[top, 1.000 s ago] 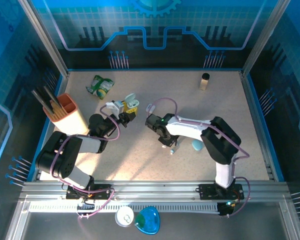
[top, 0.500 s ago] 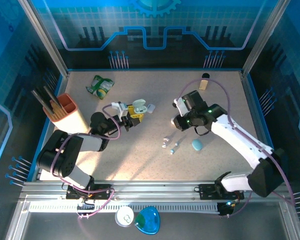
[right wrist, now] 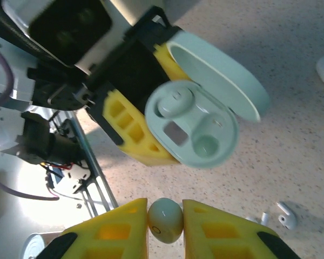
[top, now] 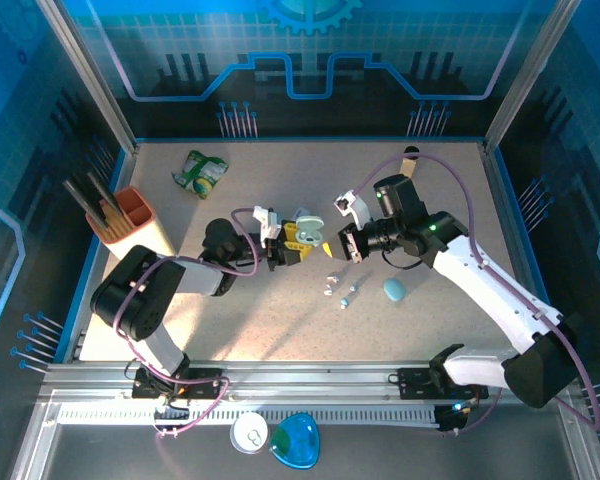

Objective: Insert wireless bluetooth earbuds into charging case

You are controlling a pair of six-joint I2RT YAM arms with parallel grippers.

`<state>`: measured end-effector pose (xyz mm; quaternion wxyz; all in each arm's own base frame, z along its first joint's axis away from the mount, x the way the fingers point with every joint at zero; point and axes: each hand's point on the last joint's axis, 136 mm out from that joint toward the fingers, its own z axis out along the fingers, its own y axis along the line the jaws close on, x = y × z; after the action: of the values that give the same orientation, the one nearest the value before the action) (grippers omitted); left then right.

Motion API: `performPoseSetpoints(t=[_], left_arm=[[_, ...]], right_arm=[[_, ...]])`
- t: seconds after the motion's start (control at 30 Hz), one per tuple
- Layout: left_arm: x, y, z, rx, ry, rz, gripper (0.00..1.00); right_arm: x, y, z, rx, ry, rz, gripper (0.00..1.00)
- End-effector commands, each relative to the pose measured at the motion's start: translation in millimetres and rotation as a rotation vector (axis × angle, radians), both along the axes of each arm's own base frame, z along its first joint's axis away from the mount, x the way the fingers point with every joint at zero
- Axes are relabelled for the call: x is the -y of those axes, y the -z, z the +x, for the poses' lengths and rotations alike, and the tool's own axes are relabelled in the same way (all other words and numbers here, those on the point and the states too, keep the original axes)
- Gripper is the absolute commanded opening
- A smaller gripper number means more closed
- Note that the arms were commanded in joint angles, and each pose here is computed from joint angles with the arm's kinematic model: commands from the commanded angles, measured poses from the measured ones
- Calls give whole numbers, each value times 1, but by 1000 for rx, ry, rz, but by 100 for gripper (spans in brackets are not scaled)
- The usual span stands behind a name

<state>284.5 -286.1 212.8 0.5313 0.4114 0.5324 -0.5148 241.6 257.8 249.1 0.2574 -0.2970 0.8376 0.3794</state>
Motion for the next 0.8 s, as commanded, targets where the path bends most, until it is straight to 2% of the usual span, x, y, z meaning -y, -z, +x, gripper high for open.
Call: performPoseSetpoints(t=[0.0, 0.5, 0.77], left_arm=[[9, -8, -9, 26, 74, -13, 34], [15, -9, -21, 61, 110, -9, 34], [14, -13, -21, 81, 91, -16, 34]], right_arm=[[-7, -25, 0, 29, -25, 76, 21], [-6, -16, 19, 0, 31, 81, 20], [-3, 7, 22, -50, 53, 32, 20]])
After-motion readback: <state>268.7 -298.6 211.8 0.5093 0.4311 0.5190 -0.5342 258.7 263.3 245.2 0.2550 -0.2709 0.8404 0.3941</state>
